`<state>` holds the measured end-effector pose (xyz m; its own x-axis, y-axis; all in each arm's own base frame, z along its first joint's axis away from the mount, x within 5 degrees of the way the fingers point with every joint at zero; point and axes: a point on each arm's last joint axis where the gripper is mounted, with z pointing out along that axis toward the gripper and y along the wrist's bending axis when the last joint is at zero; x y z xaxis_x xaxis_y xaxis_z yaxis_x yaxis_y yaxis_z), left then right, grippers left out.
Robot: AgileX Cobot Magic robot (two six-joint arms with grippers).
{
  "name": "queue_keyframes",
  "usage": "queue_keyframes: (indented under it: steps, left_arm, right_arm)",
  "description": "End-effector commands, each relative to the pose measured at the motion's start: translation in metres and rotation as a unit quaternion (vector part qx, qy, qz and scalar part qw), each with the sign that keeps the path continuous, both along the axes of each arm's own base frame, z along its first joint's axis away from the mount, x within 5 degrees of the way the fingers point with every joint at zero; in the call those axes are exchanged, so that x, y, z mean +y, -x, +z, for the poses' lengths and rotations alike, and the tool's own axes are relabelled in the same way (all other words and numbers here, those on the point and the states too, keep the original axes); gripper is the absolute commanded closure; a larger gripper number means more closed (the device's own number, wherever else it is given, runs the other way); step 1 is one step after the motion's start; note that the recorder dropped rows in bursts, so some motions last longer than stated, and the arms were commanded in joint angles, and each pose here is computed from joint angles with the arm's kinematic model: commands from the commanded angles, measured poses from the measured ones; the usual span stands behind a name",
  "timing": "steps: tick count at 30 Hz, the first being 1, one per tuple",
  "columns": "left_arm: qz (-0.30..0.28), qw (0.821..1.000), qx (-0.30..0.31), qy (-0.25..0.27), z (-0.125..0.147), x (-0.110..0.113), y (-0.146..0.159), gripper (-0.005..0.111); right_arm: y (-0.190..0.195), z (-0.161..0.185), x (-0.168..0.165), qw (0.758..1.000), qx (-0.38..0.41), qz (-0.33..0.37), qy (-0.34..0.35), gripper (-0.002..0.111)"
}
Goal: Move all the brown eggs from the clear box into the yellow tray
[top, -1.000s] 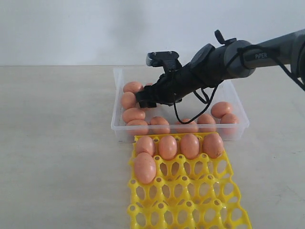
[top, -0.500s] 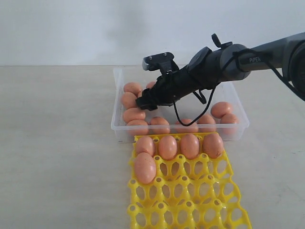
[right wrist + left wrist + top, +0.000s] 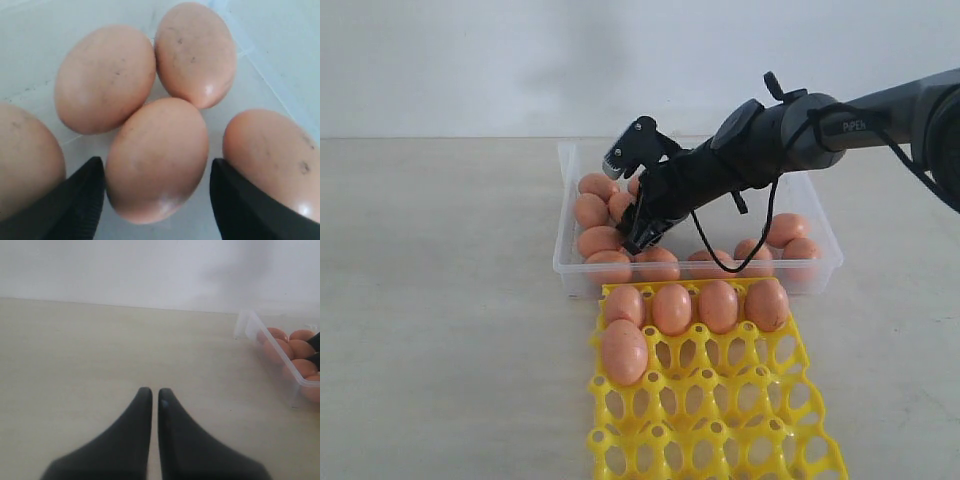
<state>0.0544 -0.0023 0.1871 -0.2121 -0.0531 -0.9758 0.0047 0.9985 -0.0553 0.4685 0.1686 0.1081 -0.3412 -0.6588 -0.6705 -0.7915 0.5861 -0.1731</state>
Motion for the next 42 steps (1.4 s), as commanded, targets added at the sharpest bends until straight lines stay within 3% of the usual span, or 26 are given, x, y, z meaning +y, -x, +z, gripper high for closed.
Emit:
queue_keyframes:
  steps: [1, 7, 15, 21, 29, 37, 40, 42]
  left_arm:
    - [-0.001, 1.000, -0.006, -0.004, 0.000, 0.000, 0.000, 0.103]
    - [-0.001, 1.000, -0.006, -0.004, 0.000, 0.000, 0.000, 0.103]
    - [-0.001, 1.000, -0.006, -0.004, 0.000, 0.000, 0.000, 0.103]
    - [-0.001, 1.000, -0.006, -0.004, 0.000, 0.000, 0.000, 0.103]
    - [-0.001, 1.000, -0.006, -0.004, 0.000, 0.000, 0.000, 0.103]
    - [-0.001, 1.000, -0.006, -0.004, 0.000, 0.000, 0.000, 0.103]
    - [-0.001, 1.000, -0.006, -0.004, 0.000, 0.000, 0.000, 0.103]
    - [-0.001, 1.000, -0.006, -0.004, 0.000, 0.000, 0.000, 0.103]
  right_arm:
    - [0.001, -0.001, 0.001, 1.000, -0.006, 0.014, 0.004, 0.052]
    - [-0.005, 0.008, 0.006, 0.992, 0.019, -0.074, -0.102, 0.052]
    - [-0.009, 0.011, 0.005, 0.987, 0.013, -0.109, -0.122, 0.052]
    - [-0.009, 0.011, 0.005, 0.982, 0.031, -0.126, -0.140, 0.076]
    - [-0.007, 0.011, 0.007, 0.980, 0.045, -0.124, -0.147, 0.081]
    - [0.001, 0.036, 0.013, 0.983, 0.050, -0.074, -0.163, 0.109]
    - [0.001, 0.036, 0.012, 0.982, 0.058, -0.082, -0.160, 0.103]
    - [0.001, 0.033, 0.009, 0.985, 0.061, -0.089, -0.138, 0.086]
